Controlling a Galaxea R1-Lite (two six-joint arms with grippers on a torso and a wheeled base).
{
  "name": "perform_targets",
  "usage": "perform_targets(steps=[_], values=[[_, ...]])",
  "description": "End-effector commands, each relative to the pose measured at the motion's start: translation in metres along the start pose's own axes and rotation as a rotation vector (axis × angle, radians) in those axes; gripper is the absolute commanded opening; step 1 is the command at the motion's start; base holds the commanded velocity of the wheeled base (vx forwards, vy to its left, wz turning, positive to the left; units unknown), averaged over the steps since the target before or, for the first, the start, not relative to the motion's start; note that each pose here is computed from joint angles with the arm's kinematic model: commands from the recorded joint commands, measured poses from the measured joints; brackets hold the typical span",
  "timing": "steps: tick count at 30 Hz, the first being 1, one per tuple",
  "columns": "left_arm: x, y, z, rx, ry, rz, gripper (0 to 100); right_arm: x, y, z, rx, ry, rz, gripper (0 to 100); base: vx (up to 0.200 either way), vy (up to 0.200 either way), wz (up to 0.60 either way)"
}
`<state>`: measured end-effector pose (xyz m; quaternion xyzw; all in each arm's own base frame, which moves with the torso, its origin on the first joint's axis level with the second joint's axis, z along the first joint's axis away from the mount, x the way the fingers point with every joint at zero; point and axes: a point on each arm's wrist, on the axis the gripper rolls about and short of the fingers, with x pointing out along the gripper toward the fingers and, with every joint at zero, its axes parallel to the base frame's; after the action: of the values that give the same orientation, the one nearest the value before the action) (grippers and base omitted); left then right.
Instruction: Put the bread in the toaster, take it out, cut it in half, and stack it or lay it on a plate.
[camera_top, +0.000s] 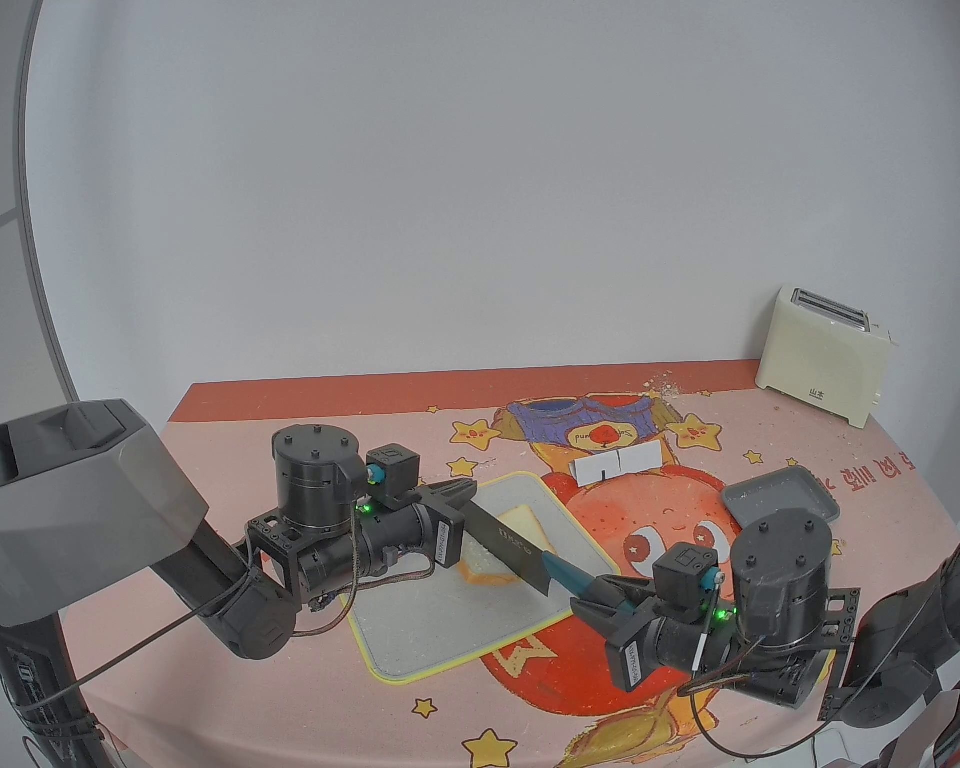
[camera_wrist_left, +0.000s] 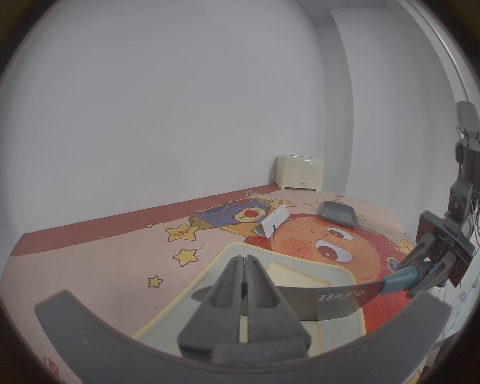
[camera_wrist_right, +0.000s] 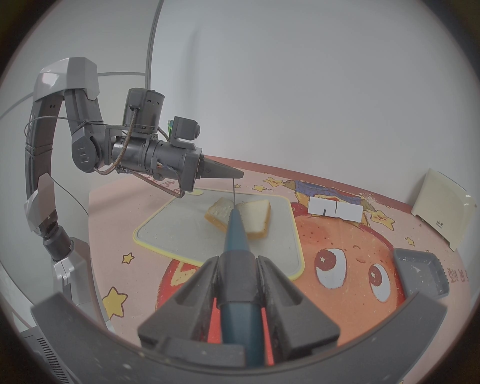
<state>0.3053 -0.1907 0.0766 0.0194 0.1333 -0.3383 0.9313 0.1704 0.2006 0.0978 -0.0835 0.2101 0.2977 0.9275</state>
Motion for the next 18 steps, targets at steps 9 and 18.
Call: perform_targets(steps=[9, 18], values=[[-0.006, -0.003, 0.015, 0.006, -0.043, -0.007, 0, -0.002, -0.001, -0.012, -0.009, 0.045, -0.002, 0, 0.0, 0.0, 0.0], [-0.005, -0.003, 0.011, 0.006, -0.032, -0.007, 0, -0.003, -0.002, -0.014, -0.011, 0.051, -0.001, 0, 0.0, 0.0, 0.0]])
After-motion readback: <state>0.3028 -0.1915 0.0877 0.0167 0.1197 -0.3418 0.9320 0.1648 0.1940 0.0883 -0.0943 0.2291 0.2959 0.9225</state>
